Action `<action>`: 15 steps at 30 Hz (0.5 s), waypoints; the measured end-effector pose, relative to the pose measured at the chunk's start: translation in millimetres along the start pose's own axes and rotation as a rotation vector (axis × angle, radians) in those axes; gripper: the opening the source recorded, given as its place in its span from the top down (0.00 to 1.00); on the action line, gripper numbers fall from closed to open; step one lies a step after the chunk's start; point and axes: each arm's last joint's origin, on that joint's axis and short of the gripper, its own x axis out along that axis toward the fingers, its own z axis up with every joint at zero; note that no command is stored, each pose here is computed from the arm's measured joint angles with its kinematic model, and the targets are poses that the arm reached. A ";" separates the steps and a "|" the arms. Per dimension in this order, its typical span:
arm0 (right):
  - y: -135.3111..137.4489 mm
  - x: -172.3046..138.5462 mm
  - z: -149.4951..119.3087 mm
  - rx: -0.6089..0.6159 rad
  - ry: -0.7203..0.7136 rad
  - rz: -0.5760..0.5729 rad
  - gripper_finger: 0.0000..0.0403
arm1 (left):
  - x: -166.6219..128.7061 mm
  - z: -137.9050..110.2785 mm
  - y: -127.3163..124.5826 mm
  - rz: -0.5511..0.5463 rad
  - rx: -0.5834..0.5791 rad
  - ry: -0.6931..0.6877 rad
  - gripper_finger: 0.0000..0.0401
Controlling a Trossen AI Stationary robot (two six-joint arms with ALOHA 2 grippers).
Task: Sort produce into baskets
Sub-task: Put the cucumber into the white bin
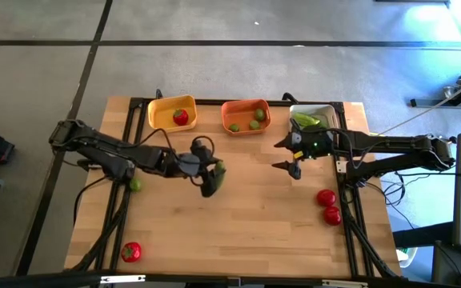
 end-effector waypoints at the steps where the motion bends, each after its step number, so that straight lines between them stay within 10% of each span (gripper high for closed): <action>1: 0.1 0.0 0.9 -0.001 -0.009 0.001 0.11 | 0.8 2.2 1.4 0.001 0.005 -0.015 0.61; 15: 1.2 9.6 -1.4 -0.013 -0.159 0.080 0.11 | 26.2 18.6 9.1 0.022 0.106 -0.191 0.61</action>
